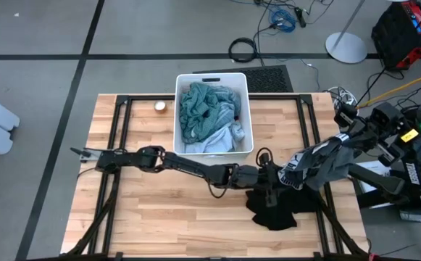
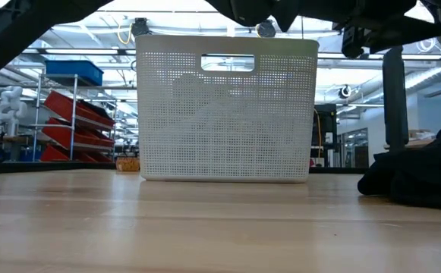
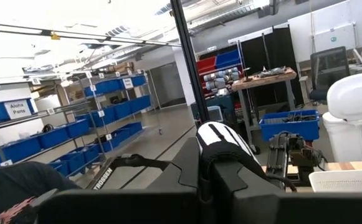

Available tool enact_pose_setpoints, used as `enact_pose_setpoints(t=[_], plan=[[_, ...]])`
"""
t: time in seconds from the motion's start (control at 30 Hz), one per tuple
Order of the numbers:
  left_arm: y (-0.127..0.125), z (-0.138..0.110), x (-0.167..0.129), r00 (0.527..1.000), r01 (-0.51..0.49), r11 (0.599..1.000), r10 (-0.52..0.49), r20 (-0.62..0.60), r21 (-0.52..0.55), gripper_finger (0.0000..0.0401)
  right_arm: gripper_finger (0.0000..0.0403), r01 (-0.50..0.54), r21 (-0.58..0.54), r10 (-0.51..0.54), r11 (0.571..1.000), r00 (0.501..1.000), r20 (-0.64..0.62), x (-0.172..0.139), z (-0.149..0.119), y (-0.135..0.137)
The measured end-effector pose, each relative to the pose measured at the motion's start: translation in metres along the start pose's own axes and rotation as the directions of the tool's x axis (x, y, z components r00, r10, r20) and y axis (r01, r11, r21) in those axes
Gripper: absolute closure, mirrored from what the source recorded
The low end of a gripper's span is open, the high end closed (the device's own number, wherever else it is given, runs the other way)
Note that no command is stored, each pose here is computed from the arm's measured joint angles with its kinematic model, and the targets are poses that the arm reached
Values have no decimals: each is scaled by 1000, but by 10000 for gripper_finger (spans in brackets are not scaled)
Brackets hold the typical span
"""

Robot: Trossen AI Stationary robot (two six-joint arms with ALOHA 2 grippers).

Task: Sort clothes
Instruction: Put the gray boxer into the white laundry bin

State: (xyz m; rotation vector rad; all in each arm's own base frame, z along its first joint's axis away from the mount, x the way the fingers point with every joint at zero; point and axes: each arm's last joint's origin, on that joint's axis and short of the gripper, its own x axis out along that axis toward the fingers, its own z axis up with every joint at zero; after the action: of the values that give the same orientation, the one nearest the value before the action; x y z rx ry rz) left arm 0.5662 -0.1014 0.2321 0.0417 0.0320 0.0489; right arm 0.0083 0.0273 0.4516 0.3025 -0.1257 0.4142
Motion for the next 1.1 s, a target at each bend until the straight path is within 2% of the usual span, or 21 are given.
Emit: enact_pose_setpoints(t=[0.13,0.23,0.33,0.43,0.47,0.57,0.7,0.83,0.93,1.1], plan=[[1,0,0,1000,-23,1000,23,2,-1,116,403,16,-3,-16,1000,1000,12,0,0,-1],[2,0,0,998,-60,998,60,-2,1,164,403,24,-4,-24,1000,1000,17,0,1,-1],[-1,0,-1,999,-54,997,54,-1,47,253,403,25,-4,-25,1000,1000,19,0,1,-1],[-7,2,-3,999,-44,993,44,0,111,364,403,25,-4,-25,1000,1000,19,0,1,-1],[-10,5,-4,999,-47,991,46,4,125,380,403,25,-4,-25,1000,1000,18,0,1,-1],[-20,23,-9,998,-64,983,60,28,170,388,403,24,-3,-24,1000,1000,18,0,1,-1],[-32,64,-33,994,-92,962,105,-39,257,394,403,12,23,-12,1000,1000,2,0,-1,-1],[-38,108,-75,970,-105,938,171,-174,331,395,403,-2,50,4,999,999,-44,0,-6,-3],[-41,135,-109,943,-101,919,210,-257,380,396,403,25,71,-19,997,996,-84,-1,-13,-7],[-39,172,-161,894,-202,901,329,-302,385,397,403,138,132,-120,982,984,-133,-1,-26,-20]])
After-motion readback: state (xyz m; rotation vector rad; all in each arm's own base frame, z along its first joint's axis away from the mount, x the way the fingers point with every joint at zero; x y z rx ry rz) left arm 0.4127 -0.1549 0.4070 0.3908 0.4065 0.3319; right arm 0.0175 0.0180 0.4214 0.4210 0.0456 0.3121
